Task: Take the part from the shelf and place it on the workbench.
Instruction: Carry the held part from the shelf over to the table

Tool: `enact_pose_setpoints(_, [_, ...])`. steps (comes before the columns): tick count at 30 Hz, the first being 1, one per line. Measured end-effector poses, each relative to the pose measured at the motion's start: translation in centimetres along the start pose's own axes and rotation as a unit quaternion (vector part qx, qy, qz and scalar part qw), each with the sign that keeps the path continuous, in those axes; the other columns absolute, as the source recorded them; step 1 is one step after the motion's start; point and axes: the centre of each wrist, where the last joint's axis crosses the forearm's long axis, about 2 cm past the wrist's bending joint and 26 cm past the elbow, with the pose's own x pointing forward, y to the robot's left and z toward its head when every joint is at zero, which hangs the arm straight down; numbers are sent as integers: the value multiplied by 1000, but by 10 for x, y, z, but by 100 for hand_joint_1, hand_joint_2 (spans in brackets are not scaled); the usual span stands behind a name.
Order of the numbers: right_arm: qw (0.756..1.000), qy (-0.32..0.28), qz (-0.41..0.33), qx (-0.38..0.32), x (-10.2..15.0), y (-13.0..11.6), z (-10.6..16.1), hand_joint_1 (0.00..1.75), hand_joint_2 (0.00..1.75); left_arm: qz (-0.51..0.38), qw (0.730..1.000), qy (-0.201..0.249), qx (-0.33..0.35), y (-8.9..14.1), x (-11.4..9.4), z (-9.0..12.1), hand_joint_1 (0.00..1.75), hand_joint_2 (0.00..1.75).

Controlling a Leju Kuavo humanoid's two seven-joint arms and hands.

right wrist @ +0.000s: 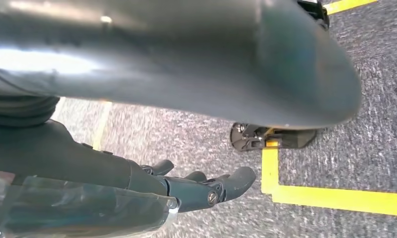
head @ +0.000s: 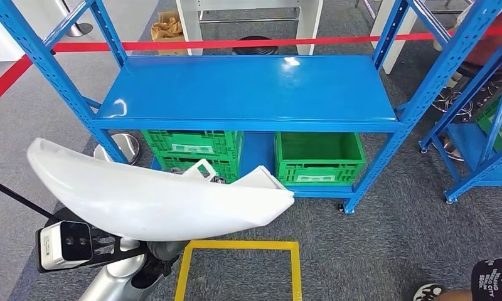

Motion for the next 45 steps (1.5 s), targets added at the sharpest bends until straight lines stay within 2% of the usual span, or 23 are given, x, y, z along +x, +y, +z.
enact_pose_setpoints(9, [1000, 24, 2, 0, -4, 0, 1, 0, 0, 10, 999, 13, -30, -2, -1, 4, 175, 175])
enact_pose_setpoints(26, [999, 40, 24, 0, -6, -2, 1, 0, 0, 12, 999, 33, -33, -2, -3, 7, 175, 175])
enact_pose_setpoints(36, [998, 45, 33, -6, -9, -9, 2, 0, 0, 4, 999, 44, -21, 2, 1, 18, 175, 175])
enact_pose_setpoints(45, [998, 33, 59, -9, -2, -20, 3, 0, 0, -14, 999, 34, -12, 3, 12, 18, 175, 175])
